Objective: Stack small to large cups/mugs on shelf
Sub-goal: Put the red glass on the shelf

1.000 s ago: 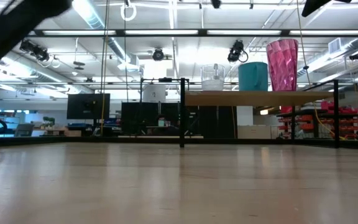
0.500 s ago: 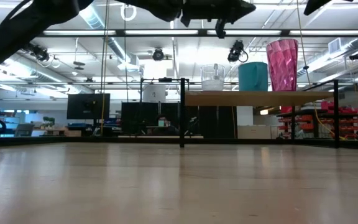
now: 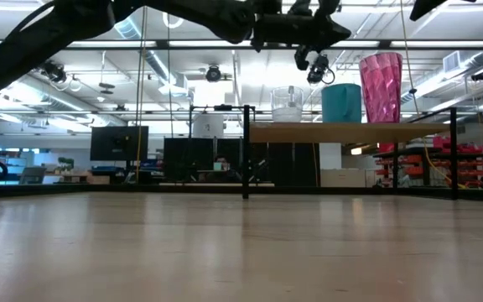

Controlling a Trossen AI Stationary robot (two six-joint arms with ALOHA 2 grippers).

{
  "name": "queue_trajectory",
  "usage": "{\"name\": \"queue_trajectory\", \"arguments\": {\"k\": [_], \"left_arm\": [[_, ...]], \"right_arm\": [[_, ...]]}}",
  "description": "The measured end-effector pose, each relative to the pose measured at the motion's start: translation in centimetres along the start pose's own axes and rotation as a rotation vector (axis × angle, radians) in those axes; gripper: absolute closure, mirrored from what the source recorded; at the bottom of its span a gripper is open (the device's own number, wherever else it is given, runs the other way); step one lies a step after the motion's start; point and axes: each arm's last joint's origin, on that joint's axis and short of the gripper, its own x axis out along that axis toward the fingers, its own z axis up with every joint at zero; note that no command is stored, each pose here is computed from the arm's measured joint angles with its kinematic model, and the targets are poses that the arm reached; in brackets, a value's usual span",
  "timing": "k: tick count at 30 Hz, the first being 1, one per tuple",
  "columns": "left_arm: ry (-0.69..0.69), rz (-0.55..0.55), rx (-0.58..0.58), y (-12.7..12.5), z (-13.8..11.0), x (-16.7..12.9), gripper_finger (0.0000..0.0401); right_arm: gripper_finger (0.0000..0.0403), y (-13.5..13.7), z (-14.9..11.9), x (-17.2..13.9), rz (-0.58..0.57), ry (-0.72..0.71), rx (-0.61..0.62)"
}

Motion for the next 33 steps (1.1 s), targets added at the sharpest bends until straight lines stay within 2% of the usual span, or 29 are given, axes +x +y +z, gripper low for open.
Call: {"name": "queue_trajectory", "arguments": {"k": [7,15,23,33], "left_arm": [[0.039,0.024,0.007,0.8,-1.5,0.4,0.0390],[0.093,0.043,-0.028,1.7,-3.3,0.8,0.0382],[0.095,0.041,-0.028,1.8,-3.5,0.9,0.0391],[0.098,0.046,-0.029,2.1,-3.4,0.9,0.0381]], "right_arm": [[0.0392,0.4,0.6,1.0,-0.012,0.030,-0.042],[0.0393,1.2,1.7,2.8,-0.039,0.071,-0.097],[0.0390,0.9,2.7,4.5,-0.105,0.103,-0.061],[0.0394,1.3,3.3,5.8,-0.085,0.143,-0.079]]}}
